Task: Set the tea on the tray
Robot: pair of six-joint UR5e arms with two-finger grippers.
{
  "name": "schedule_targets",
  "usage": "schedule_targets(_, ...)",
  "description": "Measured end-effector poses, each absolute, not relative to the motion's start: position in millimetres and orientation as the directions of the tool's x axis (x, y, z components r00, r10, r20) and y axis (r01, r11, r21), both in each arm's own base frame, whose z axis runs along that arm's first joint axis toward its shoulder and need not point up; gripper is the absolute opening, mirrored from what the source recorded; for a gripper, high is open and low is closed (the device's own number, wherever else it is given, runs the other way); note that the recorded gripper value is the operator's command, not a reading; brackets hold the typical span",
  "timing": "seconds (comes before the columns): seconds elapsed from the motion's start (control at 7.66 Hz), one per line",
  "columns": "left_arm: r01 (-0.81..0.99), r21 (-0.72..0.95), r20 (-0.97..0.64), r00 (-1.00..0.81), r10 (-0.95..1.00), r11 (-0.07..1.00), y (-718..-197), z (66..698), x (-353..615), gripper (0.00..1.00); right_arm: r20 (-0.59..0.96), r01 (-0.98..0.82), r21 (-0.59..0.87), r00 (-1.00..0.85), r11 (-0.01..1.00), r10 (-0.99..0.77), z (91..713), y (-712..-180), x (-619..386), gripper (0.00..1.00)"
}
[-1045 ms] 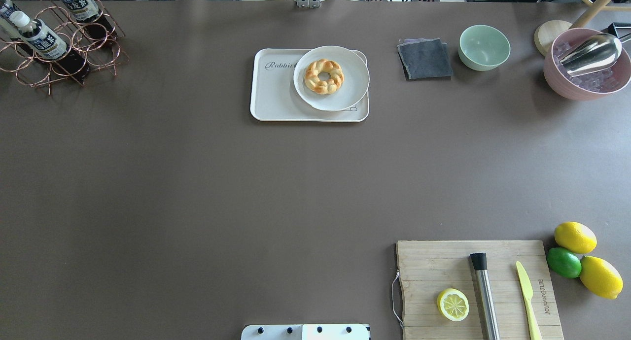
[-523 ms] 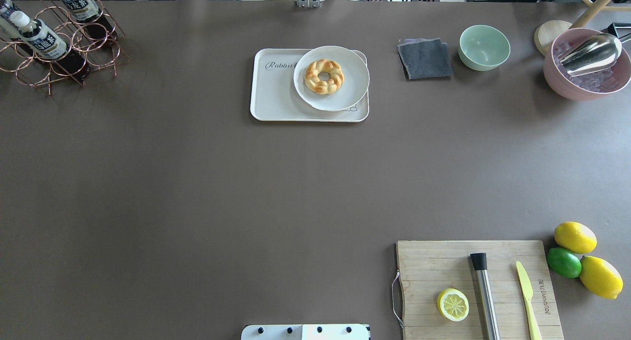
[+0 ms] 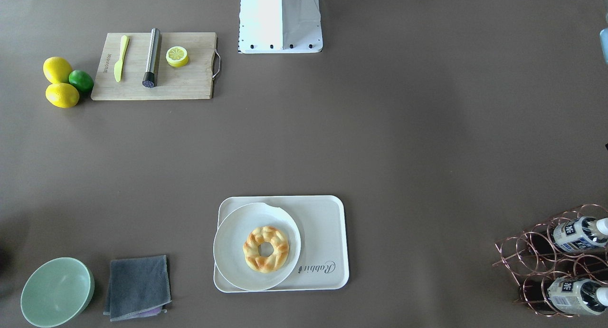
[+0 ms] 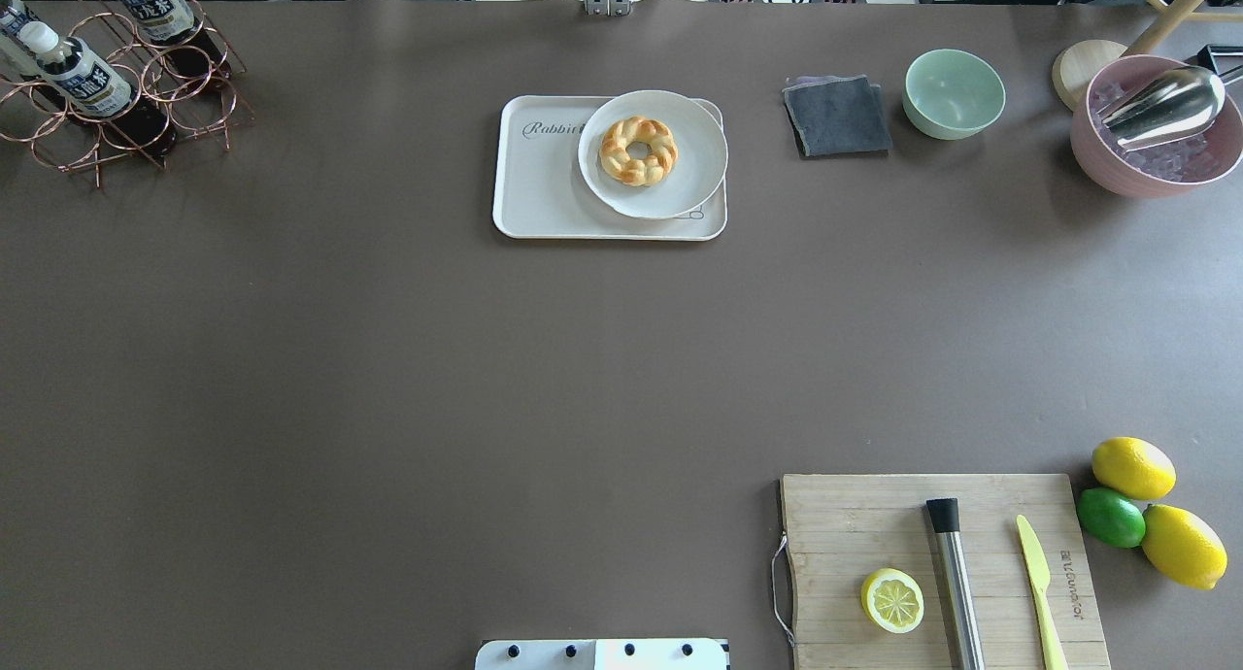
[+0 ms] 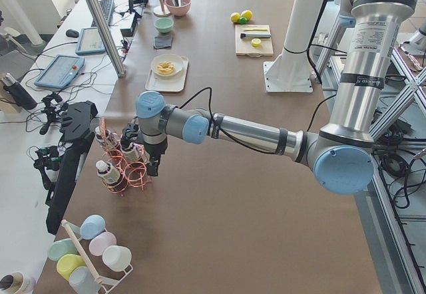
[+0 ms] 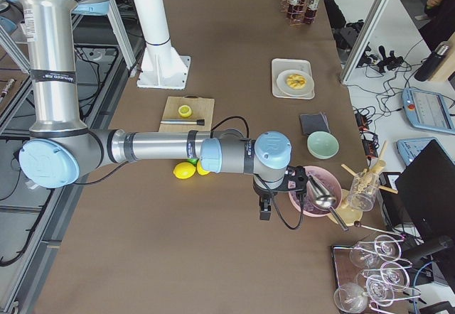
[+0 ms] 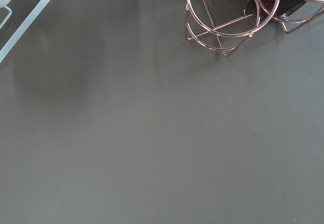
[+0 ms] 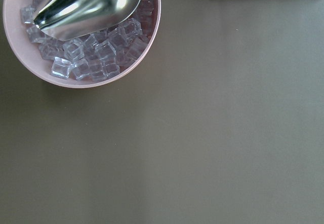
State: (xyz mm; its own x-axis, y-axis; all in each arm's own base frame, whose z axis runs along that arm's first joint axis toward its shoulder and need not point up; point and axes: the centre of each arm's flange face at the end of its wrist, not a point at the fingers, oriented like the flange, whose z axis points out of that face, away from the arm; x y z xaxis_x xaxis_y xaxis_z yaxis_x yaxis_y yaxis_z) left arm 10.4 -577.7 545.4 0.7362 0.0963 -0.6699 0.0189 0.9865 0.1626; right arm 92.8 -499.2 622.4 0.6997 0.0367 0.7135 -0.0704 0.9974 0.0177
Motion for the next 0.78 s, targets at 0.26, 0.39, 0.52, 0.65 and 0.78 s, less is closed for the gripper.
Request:
schedule_targets(0.26,0.027,0.235,-0.67,0.729,0.141,0.972,-570.9,529.3,4.7,0.97,0.713,-0.074,0.02,0.7,0.997,0.038,620.7,-497.1,94.6,1.0)
schedule_targets(0.39,0.03,0.281,-0.668,0.723,0.174,0.959,-555.9,522.7,2.5,0.97,0.713,-0.075,0.02,0.7,0.997,0.038,621.0,-496.4,94.8,1.0)
schedule_targets(0.52,0.038,0.344,-0.664,0.716,0.214,0.938,-543.1,520.7,0.9,0.97,0.713,-0.075,0.018,0.7,0.997,0.04,621.9,-495.4,94.9,1.0)
schedule_targets(0.65,0.077,0.383,-0.673,0.706,0.221,0.921,-537.1,517.9,2.4,0.97,0.713,-0.075,0.017,0.7,0.997,0.04,622.5,-495.0,95.0,1.0)
schedule_targets(0.78,0.133,0.396,-0.696,0.689,0.203,0.909,-536.6,512.1,11.7,0.97,0.713,-0.075,0.016,0.7,0.997,0.041,623.3,-494.8,94.9,1.0)
